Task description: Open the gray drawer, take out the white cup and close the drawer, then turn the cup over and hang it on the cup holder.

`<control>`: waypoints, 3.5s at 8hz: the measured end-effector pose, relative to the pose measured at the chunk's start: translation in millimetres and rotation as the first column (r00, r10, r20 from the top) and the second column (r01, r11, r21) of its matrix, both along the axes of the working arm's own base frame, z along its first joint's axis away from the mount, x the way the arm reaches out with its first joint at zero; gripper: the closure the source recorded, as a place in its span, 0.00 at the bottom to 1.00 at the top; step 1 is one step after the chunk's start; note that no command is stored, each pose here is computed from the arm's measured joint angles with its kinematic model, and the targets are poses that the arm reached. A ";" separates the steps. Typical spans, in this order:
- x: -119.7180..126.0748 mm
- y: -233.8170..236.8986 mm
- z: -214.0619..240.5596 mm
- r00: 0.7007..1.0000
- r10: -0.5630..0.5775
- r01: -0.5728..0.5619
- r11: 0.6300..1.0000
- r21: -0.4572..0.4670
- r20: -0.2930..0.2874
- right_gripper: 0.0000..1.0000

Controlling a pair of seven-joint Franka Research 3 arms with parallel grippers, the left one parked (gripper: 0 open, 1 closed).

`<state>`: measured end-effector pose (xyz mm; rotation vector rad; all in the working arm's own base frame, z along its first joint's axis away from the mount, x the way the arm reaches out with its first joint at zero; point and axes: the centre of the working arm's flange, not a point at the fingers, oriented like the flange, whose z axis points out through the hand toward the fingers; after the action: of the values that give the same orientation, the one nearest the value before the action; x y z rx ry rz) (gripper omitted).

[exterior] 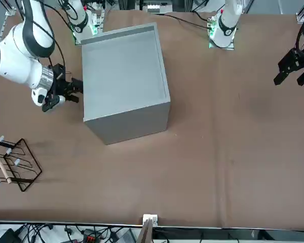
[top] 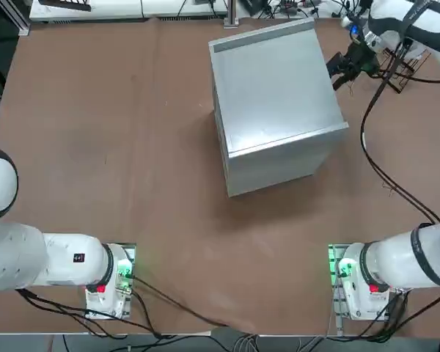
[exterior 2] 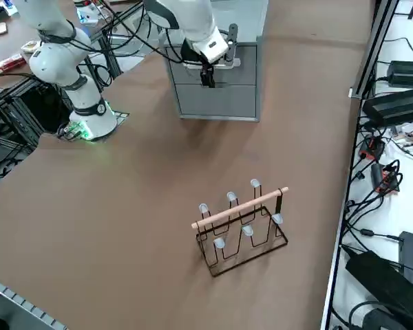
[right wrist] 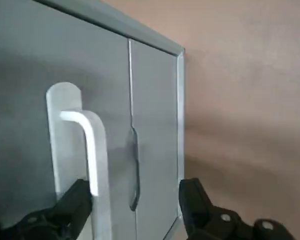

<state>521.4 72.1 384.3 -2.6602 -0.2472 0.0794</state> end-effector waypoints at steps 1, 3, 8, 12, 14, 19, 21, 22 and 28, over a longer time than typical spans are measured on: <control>0.1 -0.1 0.0 1.000 0.008 -0.008 1.000 -0.002 0.004 0.00; 0.7 -0.4 1.4 0.999 0.033 -0.033 0.999 -0.024 0.013 0.00; 7.1 -81.5 2.1 0.994 0.080 -0.073 0.993 -0.092 0.075 0.00; 7.1 -134.1 6.0 0.984 0.127 -0.112 0.986 -0.120 0.125 0.00; 6.0 -164.5 6.0 0.978 0.150 -0.131 0.983 -0.130 0.145 0.00; 10.7 -203.1 6.9 0.967 0.202 -0.179 0.972 -0.153 0.153 0.00; 15.1 -204.8 9.0 0.966 0.214 -0.192 0.969 -0.154 0.147 0.00; 17.9 -206.7 12.8 0.965 0.228 -0.207 0.966 -0.155 0.131 0.00; 48.3 -193.9 129.8 0.984 0.165 -0.147 0.962 -0.230 0.061 0.00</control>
<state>569.7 -121.8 514.1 -2.8680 -0.5022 0.0548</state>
